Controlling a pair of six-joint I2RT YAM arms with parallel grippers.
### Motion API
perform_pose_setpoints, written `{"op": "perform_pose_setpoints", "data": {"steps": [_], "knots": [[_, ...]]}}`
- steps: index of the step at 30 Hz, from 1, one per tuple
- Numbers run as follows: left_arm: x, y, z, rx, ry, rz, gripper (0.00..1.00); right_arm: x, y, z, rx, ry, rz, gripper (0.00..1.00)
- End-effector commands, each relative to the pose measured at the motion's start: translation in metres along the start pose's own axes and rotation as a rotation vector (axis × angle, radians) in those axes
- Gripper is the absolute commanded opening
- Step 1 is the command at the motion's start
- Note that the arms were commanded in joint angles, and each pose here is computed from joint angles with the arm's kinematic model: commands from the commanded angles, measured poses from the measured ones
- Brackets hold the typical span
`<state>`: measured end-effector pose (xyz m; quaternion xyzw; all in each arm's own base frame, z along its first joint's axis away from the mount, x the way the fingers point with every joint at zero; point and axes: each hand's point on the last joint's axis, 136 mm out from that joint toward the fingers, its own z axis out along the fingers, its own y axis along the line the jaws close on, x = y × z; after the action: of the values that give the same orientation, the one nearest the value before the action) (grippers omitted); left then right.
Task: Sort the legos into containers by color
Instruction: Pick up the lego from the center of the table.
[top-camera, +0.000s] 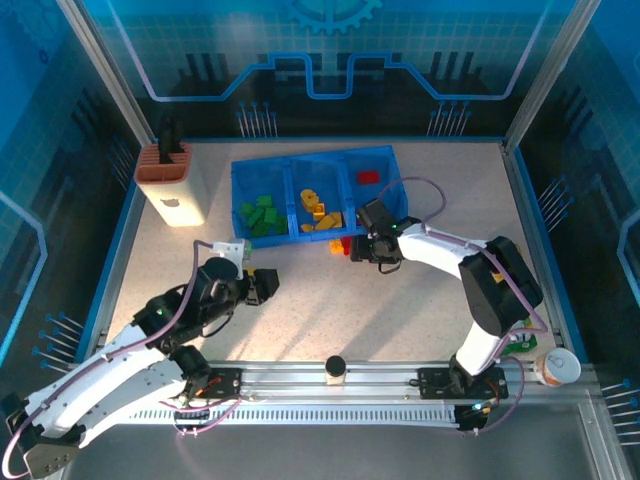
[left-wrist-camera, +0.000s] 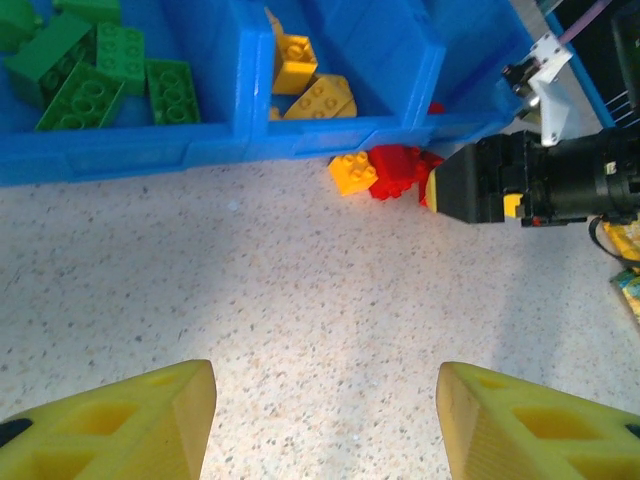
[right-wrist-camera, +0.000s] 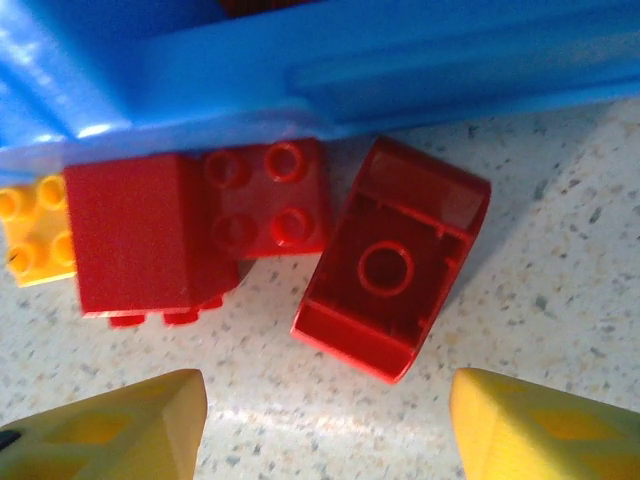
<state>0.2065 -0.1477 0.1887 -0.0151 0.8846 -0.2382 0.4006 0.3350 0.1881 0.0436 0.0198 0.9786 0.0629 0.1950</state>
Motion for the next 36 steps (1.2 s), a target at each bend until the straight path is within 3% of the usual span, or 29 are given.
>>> {"op": "perform_pose_setpoints", "data": {"steps": [1,15,23,31,36], "knots": [[0.011,0.014,-0.001,-0.047,0.018,-0.018,0.61,-0.008,-0.017,0.003,0.084,-0.014,0.012,0.65],[0.015,0.016,-0.001,-0.049,0.029,-0.025,0.59,-0.008,-0.023,0.027,0.116,0.018,0.042,0.59],[0.017,0.018,0.000,-0.052,0.025,-0.027,0.58,0.000,-0.035,0.020,0.124,-0.013,0.074,0.41],[0.022,0.021,0.004,-0.056,0.031,-0.031,0.57,-0.002,-0.035,-0.020,0.134,-0.103,0.041,0.26],[0.033,0.022,0.013,-0.050,0.064,-0.047,0.57,-0.025,-0.027,-0.060,0.095,-0.203,0.019,0.24]]}}
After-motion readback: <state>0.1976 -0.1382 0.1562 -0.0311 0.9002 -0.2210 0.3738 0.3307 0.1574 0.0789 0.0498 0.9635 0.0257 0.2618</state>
